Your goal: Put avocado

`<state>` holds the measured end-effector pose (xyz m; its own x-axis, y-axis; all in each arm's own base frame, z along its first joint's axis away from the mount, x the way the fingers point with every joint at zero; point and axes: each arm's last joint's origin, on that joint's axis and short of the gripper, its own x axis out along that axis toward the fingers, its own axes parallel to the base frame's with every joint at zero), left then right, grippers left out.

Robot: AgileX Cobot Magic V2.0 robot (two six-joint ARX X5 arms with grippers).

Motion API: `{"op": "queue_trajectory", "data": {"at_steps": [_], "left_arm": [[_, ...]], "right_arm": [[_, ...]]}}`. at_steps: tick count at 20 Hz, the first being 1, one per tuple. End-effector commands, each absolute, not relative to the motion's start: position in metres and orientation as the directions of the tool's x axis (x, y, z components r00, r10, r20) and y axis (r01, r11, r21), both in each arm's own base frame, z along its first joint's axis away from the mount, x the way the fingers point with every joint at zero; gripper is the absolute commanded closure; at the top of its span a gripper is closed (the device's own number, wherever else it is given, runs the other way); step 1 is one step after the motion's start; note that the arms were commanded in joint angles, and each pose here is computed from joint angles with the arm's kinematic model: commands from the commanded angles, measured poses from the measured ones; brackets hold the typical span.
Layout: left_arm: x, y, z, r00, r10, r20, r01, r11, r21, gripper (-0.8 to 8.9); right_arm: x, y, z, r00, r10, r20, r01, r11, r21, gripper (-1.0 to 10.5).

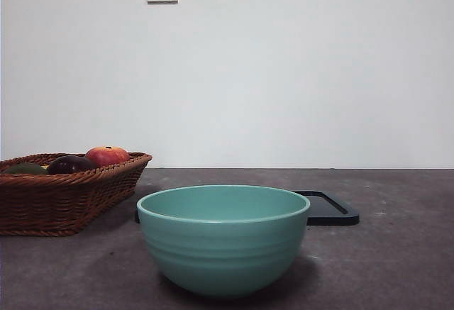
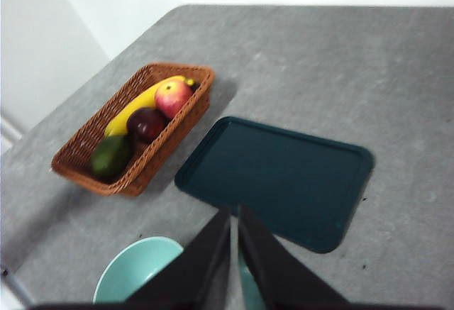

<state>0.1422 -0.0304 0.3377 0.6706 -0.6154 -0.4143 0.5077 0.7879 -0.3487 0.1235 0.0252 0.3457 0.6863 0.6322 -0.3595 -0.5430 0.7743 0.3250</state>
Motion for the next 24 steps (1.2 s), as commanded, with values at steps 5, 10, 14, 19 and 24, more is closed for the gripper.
{"op": "queue_trajectory", "data": {"at_steps": [5,10,14,19,24], "left_arm": [[0.139,-0.032,0.339,0.638,-0.626,-0.450,0.510,0.780,-0.362,7.87],[0.134,-0.032,0.333,0.598,-0.627,-0.499,0.487,0.779,-0.395,7.75],[0.133,-0.031,0.331,0.587,-0.626,-0.514,0.478,0.780,-0.404,3.59],[0.133,-0.031,0.331,0.587,-0.625,-0.514,0.477,0.780,-0.404,2.45],[0.133,-0.031,0.331,0.588,-0.625,-0.514,0.477,0.781,-0.404,2.52]], "right_arm": [[0.120,0.025,0.346,0.686,0.604,-0.405,-0.525,0.797,0.299,9.3],[0.116,0.024,0.338,0.670,0.567,-0.478,-0.472,0.823,0.315,9.2],[0.115,0.024,0.338,0.665,0.567,-0.486,-0.469,0.823,0.319,4.9],[0.116,0.024,0.338,0.665,0.567,-0.486,-0.470,0.823,0.319,4.2],[0.116,0.024,0.338,0.665,0.568,-0.485,-0.470,0.823,0.319,4.2]]}}
